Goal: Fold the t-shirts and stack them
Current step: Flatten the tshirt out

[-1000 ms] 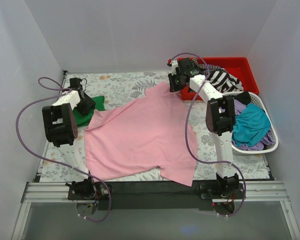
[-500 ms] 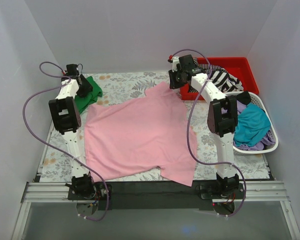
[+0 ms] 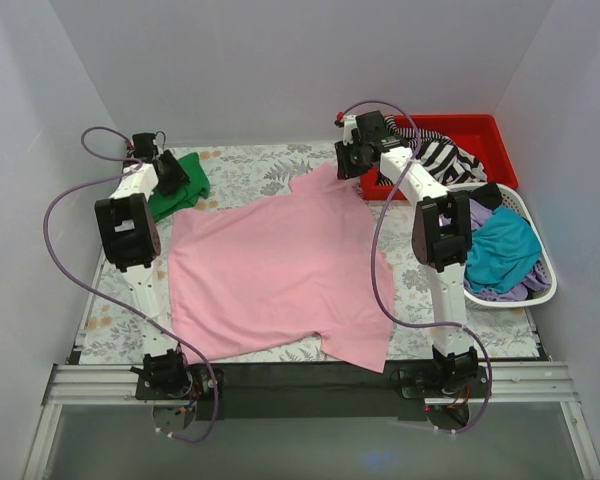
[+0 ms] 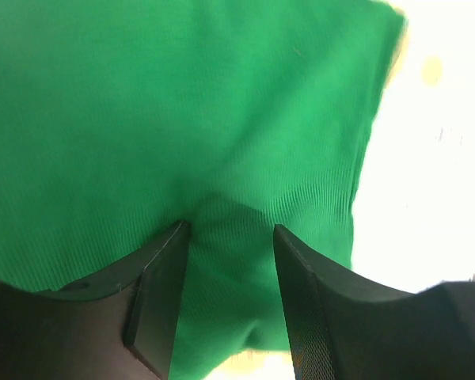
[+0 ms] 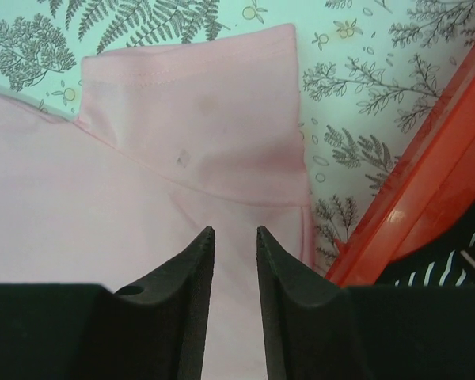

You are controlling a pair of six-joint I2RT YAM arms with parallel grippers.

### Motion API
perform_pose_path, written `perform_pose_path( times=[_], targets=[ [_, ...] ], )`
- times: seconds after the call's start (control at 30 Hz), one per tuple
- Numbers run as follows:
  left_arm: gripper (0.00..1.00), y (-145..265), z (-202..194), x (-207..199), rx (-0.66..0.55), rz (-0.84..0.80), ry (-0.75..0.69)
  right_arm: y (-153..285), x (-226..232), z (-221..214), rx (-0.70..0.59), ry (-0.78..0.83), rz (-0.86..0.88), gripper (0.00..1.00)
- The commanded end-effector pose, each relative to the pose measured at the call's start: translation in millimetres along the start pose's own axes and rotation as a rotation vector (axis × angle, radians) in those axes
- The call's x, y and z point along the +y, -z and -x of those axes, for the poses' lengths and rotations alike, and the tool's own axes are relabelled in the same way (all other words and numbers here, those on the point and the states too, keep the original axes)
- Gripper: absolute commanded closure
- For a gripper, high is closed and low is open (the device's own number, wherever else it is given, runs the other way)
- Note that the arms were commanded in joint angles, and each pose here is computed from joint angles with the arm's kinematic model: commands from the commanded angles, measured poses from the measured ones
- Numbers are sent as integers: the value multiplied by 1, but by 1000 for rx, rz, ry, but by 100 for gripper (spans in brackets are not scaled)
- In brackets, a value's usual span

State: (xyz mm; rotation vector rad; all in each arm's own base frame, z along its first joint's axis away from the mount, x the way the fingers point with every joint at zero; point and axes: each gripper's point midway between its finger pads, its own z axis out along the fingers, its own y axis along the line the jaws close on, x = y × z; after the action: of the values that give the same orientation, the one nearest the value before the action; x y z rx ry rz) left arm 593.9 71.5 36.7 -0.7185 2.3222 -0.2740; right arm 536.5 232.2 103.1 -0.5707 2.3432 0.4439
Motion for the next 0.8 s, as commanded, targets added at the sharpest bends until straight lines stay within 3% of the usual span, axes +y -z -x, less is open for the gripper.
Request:
perform_pose_path(
  times=[0.0,0.03,0.13,0.27,0.37,0.6,0.77],
  targets=[
    [54,32,-29,0,78,22,33,-8,-7,15,-32,40,-23,65],
    [54,52,-14,-11,26,-6,26,-12,-8,13,-25,41,-27,64],
    [54,77,-21,-12,19,-1,29,-27,-15,6,-3,53,-35,61],
    [54,87,-63,4,89,19,65,-41,-24,0,10,56,-67,57],
    [53,76,-67,18,61,58,49,-44,-27,-1,14,62,-77,53],
    [53,43,-46,38,58,210,79,-38,-19,-6,22,44,-49,53],
    [51,46,-1,42,-19,238,89,-32,-17,-3,13,40,-39,52]
  ],
)
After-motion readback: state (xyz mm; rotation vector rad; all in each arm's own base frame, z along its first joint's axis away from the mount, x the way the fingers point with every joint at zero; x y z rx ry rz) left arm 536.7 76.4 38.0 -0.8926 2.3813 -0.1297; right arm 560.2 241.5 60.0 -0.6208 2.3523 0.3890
